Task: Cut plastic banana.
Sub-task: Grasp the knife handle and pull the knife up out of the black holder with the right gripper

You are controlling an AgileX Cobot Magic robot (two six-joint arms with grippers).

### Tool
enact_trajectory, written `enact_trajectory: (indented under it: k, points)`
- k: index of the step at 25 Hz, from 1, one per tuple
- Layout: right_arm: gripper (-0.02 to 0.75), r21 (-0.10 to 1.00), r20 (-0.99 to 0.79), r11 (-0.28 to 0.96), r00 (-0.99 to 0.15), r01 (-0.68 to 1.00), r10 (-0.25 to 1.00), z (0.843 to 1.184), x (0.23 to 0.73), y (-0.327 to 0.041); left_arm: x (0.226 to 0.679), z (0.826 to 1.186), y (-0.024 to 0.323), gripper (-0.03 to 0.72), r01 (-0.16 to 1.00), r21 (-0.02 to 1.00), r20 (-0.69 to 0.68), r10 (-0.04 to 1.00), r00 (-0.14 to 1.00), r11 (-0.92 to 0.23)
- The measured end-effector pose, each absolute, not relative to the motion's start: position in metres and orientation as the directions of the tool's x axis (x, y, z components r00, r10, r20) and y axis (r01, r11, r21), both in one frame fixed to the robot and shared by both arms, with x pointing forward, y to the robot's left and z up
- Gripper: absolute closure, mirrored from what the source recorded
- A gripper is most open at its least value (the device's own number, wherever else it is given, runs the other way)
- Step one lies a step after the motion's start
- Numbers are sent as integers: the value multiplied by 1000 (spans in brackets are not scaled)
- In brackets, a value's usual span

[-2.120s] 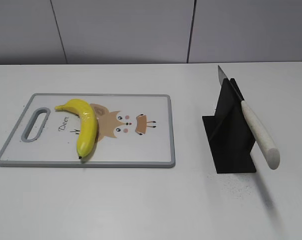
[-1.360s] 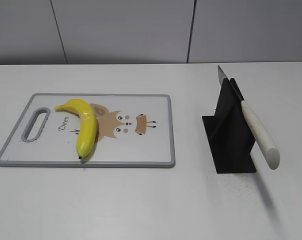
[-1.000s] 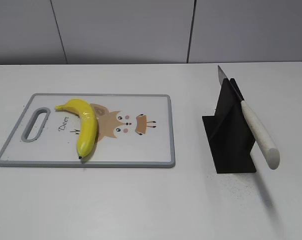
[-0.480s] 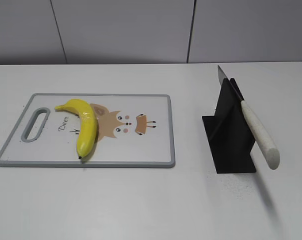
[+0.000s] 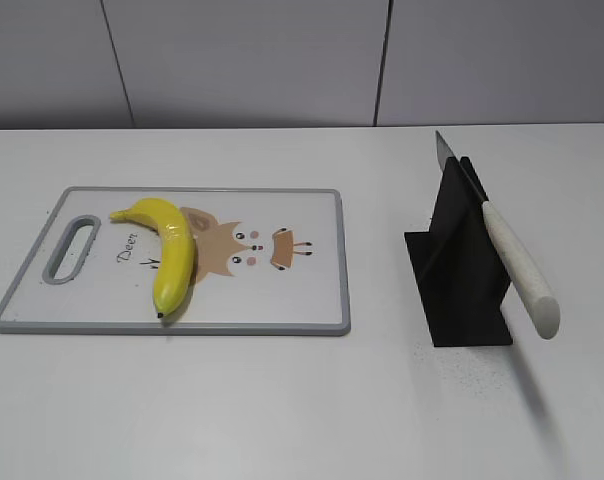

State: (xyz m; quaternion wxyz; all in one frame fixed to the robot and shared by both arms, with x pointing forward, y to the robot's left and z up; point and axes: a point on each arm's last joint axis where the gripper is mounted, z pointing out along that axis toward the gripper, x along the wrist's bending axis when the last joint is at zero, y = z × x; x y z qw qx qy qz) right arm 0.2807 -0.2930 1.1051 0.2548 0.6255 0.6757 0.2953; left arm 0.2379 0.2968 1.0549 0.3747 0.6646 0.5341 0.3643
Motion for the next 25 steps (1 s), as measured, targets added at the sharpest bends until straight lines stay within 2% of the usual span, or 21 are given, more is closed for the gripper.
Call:
enact_trajectory:
  k: [4,9,18,25]
  points:
    - [220,691,51,35,-97,722,994,1132,308,-289,238,1055,297,113,437,887,84,983,164,-149]
    - [230,613,143,5,-118,790,983,1143,350,-277,238,1055,297,113,437,887,84,983,164,-149]
    - [233,446,172,16,-103,895,980,1127,418,-268,238,1055,297,113,437,887,84,983,164,-149]
    - [269,327,177,148,-215,933,960,1106,457,-233,238,1055,297,113,437,887,84,983,164,-149]
